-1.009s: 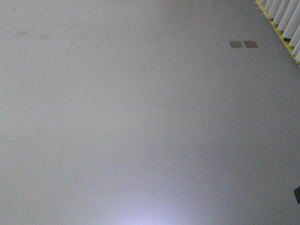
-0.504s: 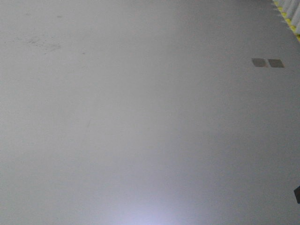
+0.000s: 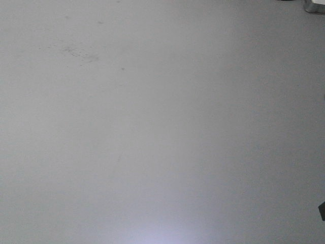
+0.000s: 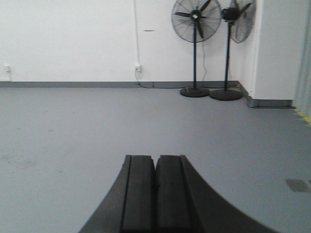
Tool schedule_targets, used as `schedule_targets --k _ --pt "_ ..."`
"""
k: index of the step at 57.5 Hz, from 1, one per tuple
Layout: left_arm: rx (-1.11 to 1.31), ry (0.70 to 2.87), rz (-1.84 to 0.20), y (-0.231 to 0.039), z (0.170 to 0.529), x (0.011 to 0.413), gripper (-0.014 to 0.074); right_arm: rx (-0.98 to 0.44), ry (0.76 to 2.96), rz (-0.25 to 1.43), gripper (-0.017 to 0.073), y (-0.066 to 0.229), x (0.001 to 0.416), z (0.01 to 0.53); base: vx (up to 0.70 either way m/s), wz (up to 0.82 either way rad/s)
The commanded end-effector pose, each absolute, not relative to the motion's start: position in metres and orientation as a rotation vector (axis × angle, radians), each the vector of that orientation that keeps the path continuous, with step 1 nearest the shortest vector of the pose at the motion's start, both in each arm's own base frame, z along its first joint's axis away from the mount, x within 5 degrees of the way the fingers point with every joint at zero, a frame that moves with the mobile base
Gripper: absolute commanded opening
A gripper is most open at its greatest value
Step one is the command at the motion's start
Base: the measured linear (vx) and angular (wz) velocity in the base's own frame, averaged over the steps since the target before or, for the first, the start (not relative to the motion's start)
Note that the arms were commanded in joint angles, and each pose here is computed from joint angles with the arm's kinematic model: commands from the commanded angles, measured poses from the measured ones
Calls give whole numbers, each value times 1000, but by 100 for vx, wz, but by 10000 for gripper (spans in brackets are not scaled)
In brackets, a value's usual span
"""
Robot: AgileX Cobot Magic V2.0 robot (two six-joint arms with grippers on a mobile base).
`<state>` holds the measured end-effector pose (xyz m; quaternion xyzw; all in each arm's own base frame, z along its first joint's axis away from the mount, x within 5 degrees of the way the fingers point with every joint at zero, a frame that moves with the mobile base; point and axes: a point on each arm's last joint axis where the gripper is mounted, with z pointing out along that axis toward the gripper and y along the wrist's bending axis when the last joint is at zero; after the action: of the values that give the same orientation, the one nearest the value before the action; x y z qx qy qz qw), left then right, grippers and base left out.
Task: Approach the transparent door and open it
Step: 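Drive the base forward across the grey floor toward the door area, then drive up to the white-framed glass sliding door on the wooden platform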
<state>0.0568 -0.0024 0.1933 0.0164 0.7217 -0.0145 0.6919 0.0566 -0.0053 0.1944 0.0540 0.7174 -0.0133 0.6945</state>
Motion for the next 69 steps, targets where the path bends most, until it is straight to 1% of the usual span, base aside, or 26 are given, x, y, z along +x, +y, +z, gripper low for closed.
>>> schedule_targets --k 1,45,69 --pt "38 1544 -45 -3 198 58 -6 108 1522 -34 -6 -5 56 201 44 32" --pt "38 1544 -45 -3 198 58 -6 108 1522 -34 -6 -5 56 201 47 42" --pt "38 1544 -45 -3 198 58 -6 108 1522 -34 -6 -5 56 201 51 58"
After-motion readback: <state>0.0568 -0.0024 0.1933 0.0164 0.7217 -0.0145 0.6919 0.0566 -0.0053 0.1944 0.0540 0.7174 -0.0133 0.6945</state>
